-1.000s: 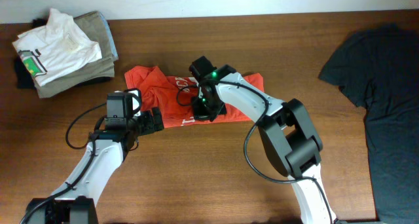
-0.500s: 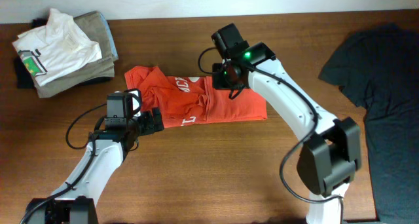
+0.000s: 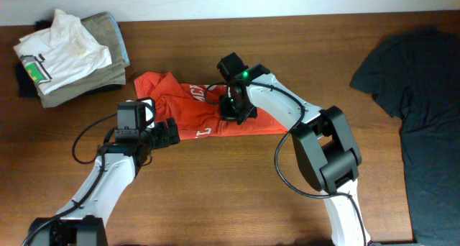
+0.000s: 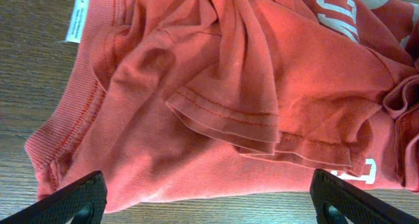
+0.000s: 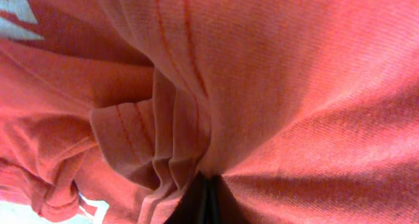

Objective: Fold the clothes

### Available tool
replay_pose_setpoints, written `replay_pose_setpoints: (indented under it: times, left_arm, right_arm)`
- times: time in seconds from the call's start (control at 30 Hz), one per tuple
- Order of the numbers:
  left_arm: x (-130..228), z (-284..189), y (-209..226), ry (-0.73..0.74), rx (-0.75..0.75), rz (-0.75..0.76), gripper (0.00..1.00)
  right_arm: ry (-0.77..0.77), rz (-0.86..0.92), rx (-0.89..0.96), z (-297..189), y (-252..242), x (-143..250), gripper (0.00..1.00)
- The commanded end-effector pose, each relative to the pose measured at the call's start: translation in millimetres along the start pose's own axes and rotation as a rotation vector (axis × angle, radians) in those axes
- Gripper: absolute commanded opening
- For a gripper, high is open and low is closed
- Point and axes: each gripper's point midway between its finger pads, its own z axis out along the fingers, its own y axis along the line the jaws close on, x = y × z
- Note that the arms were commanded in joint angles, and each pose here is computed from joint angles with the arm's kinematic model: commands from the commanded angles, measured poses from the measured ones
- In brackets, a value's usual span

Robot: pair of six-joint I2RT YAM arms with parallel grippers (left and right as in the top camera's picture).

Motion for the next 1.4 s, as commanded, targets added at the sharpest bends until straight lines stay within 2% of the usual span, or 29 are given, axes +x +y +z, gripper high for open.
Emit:
replay_pose_setpoints:
  times: [0.0, 0.13, 0.27, 0.33, 0.37, 0.4, 0.43, 0.67, 0.83, 0.97, 1.03, 1.13, 1.27, 1.37]
  left_arm:
    - [1, 0, -1, 0.004, 0.009, -0.001, 0.99]
    - [1, 0, -1, 0.004, 0.009, -0.001, 0.99]
    - [1, 0, 0, 0.001, 0.005, -0.002, 0.99]
    - [0, -1, -1, 0.001, 0.013, -0.004, 0.99]
    - [-1, -1, -2, 0.001, 0.026, -0.006, 0.99]
    - [-5, -3, -3, 0.003, 0.043, -0.016, 0.99]
    - [-10, -6, 0, 0.000, 0.041, -0.027, 0.99]
    - [-77, -44, 30, -0.080, -0.012, -0.048, 0.99]
    - [-97, -47, 31, -0.140, -0.027, 0.044, 0.99]
    - [-93, -26, 43, -0.076, -0.033, 0.007, 0.99]
    - [-88, -11, 38, 0.002, 0.033, -0.003, 0.99]
    - [-94, 4, 24, 0.085, 0.150, 0.072, 0.99]
    - [-113, 5, 21, 0.131, 0.165, 0.076, 0.99]
    - [-106, 9, 25, 0.276, 0.163, 0.040, 0.99]
  right_arm:
    - [0.004, -0.007, -0.007, 3, 7, 2, 0.04]
    - [-0.070, 0.007, 0.036, -30, -2, -15, 0.04]
    - [-0.180, 0.107, 0.131, -79, -32, -30, 0.04]
    - [-0.235, 0.161, 0.158, -107, -51, -38, 0.09]
    - [-0.260, 0.190, 0.160, -121, -62, -42, 0.21]
    - [-0.283, 0.231, 0.161, -137, -79, -47, 0.69]
    - [-0.297, 0.273, 0.169, -149, -98, -50, 0.99]
    - [-0.315, 0.635, 0.244, -193, -259, -50, 0.99]
    - [-0.344, 0.796, 0.267, -214, -329, -37, 0.99]
    - [-0.355, 0.862, 0.276, -222, -357, -28, 0.99]
    - [-0.358, 0.879, 0.279, -224, -364, -25, 0.99]
    - [-0.361, 0.894, 0.281, -226, -370, -23, 0.99]
    - [-0.361, 0.894, 0.281, -226, -370, -23, 0.99]
    - [-0.361, 0.894, 0.281, -226, -370, -23, 0.99]
